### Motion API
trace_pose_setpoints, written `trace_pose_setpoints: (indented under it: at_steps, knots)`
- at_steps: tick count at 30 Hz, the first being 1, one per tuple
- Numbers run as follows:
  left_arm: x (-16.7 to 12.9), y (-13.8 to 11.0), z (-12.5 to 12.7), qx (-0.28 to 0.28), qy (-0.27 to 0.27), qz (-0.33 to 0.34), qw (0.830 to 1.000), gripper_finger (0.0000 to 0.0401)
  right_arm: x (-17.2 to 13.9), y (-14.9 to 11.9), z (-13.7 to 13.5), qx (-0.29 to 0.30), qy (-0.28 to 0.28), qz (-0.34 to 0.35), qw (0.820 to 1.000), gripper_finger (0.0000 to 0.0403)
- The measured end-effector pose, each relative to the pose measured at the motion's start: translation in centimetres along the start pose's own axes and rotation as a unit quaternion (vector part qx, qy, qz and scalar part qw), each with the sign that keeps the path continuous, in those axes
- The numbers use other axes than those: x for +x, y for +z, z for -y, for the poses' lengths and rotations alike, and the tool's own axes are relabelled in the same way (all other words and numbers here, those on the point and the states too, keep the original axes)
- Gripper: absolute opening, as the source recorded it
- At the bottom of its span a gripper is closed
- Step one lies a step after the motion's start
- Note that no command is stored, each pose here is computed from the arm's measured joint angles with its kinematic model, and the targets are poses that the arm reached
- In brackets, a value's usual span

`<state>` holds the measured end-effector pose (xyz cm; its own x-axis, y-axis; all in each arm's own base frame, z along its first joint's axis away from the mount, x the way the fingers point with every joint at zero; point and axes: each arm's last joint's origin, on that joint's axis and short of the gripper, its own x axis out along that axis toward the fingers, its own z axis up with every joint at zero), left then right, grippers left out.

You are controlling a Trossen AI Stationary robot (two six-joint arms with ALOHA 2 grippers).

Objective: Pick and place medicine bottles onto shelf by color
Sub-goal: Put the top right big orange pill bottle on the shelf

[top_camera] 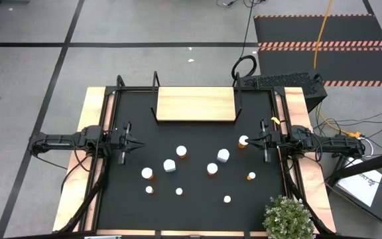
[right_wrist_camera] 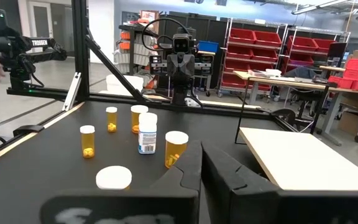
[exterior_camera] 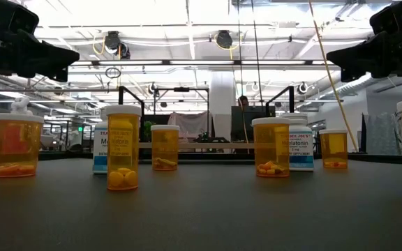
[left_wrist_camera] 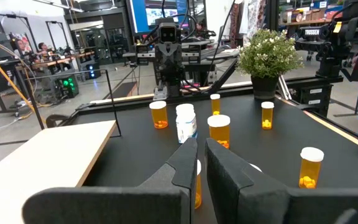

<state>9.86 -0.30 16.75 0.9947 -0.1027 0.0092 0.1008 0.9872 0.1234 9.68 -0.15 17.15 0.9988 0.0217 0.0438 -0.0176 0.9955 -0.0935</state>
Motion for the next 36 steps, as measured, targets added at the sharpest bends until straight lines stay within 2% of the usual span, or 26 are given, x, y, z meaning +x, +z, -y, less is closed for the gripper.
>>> trace_pose_setpoints:
  at_steps: [24,28,32,36]
  knots:
    - [0.0,0.01,0.0,0.0,0.0,0.0,1.0,0.0035,0.0,0.04,0.0,0.001,0.0,0.002,1.0,0.0]
    - [0.0,0.01,0.0,0.0,0.0,0.0,1.0,0.0035,0.0,0.18,0.05,0.037,-0.005,0.009,0.999,0.0]
    - [0.0,0.01,0.0,0.0,0.0,0.0,1.0,0.0035,-0.01,0.45,0.39,0.059,-0.061,0.021,0.996,0.0]
    - [0.0,0.05,0.0,0.0,0.0,0.002,1.0,0.0035,0.26,-0.42,0.34,0.091,-0.064,-0.037,0.993,0.0]
